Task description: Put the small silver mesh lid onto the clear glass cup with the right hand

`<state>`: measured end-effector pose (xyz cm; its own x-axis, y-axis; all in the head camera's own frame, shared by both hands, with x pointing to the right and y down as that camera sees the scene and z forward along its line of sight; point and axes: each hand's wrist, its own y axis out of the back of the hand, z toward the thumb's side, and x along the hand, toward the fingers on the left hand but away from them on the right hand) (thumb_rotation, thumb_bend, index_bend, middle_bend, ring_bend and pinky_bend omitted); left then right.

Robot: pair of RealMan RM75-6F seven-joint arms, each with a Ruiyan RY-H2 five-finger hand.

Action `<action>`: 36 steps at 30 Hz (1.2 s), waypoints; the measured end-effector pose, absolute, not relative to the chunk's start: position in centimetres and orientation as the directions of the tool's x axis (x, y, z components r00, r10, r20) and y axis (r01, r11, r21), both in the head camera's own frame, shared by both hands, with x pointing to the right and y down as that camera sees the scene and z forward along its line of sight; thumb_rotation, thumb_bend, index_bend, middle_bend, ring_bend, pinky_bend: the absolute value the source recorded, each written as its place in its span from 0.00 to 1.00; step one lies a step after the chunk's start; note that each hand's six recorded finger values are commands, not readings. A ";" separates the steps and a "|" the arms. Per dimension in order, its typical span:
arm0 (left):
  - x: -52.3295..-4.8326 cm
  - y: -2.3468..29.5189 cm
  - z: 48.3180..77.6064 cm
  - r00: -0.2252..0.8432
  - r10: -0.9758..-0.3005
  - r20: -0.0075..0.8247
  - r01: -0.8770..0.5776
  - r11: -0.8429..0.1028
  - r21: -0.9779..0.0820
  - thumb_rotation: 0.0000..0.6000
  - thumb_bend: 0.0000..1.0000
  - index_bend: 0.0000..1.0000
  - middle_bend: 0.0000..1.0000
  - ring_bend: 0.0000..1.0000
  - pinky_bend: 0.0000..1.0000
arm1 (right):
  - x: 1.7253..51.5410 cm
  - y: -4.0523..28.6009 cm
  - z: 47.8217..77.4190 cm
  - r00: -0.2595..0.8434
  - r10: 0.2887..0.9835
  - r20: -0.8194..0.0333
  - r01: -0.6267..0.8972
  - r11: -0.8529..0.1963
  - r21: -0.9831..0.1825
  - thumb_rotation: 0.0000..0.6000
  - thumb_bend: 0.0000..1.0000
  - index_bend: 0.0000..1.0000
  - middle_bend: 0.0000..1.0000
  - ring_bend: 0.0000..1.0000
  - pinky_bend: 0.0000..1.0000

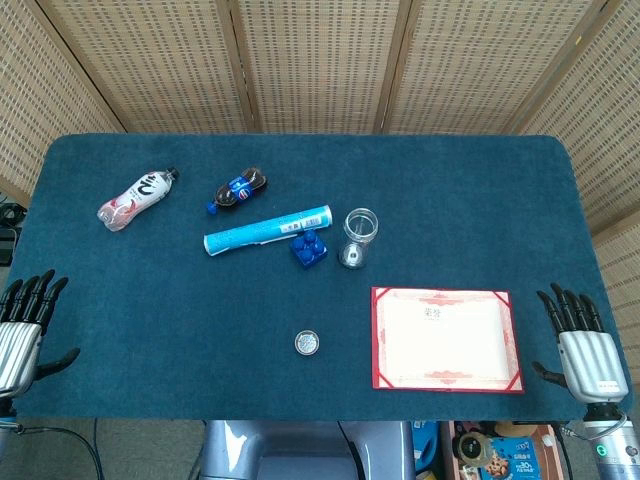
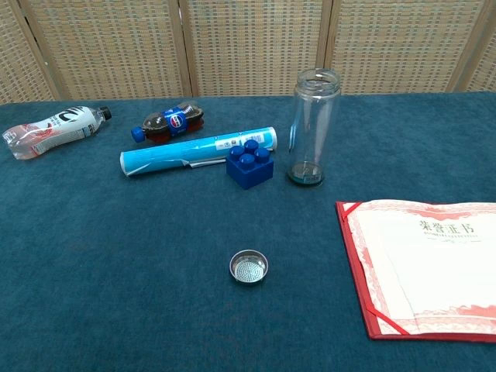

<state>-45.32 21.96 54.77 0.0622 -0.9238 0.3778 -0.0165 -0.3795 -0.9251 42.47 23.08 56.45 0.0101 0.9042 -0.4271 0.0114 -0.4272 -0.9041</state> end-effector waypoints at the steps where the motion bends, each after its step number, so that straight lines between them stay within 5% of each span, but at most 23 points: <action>1: -45.3 22.0 54.7 0.063 -0.924 0.376 -0.018 -0.378 -0.926 1.00 0.18 0.00 0.00 0.00 0.00 | 42.4 23.1 56.4 0.012 0.905 -0.426 0.011 -0.426 -0.905 1.00 0.06 0.00 0.00 0.00 0.00; 20: -45.7 21.6 54.7 0.063 -0.925 0.376 -0.036 -0.378 -0.925 1.00 0.18 0.00 0.00 0.00 0.00 | 40.8 23.1 56.3 0.071 0.918 -0.389 0.008 -0.391 -0.920 1.00 0.06 0.02 0.00 0.00 0.00; 33: -45.5 21.6 54.6 0.070 -0.925 0.373 -0.031 -0.376 -0.926 1.00 0.18 0.00 0.00 0.00 0.00 | 40.8 23.3 56.3 0.082 0.921 -0.381 0.005 -0.383 -0.924 1.00 0.06 0.16 0.00 0.00 0.10; 36: -45.5 21.6 54.6 0.070 -0.925 0.373 -0.033 -0.376 -0.926 1.00 0.18 0.00 0.00 0.00 0.00 | 40.7 23.3 56.2 0.087 0.924 -0.373 0.010 -0.375 -0.927 1.00 0.14 0.25 0.00 0.00 0.14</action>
